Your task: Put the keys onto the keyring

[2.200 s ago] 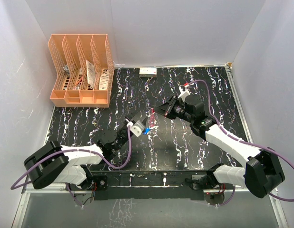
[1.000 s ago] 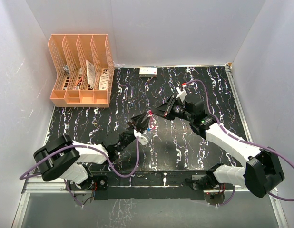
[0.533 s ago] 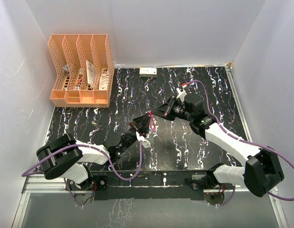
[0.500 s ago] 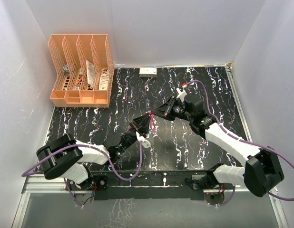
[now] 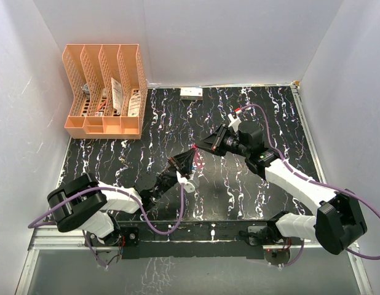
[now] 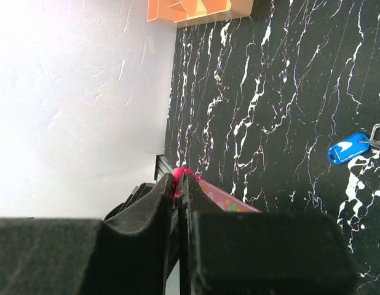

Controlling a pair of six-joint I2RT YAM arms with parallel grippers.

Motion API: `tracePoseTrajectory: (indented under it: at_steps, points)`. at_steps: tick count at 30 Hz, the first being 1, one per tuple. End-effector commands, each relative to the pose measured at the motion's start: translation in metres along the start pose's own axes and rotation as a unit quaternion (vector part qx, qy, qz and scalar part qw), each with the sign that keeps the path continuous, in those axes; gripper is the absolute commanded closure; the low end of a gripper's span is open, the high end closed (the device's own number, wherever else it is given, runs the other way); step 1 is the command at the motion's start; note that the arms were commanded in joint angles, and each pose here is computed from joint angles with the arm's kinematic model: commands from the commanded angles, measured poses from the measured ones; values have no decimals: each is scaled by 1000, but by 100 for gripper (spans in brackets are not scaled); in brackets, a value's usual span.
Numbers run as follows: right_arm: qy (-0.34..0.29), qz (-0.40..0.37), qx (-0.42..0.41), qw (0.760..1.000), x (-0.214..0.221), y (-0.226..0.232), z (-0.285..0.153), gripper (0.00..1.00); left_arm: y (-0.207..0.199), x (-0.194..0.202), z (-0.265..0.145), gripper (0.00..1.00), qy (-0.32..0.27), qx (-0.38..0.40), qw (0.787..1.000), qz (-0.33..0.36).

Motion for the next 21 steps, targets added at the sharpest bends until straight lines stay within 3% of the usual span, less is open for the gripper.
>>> tracePoseTrajectory:
  at_steps: [1, 5, 12, 21]
  points:
    - [2, -16, -45, 999, -4, 25, 0, 94, 19, -14, 4, 100, -36, -46, 998, -19]
    - [1, -17, -47, 999, -5, 26, 0, 93, 21, -14, 3, 100, -33, -52, 998, -30]
    - [-15, -27, -61, 998, -9, 33, -8, 74, 26, -15, -2, 100, -27, -68, 994, -78]
    - [-68, -71, -81, 992, -29, 47, -30, 67, 44, -26, -9, 100, -10, -56, 985, -163]
Point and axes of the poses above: each gripper's point midway between its finger pads, its own z axis out along the fingers, its own y axis along the line the jaws close on, x = y × z, the point moved 8 cm from there along -z, back along the fingers, and after that the axes turned 14 degrees about z, right-handed, at the moved point
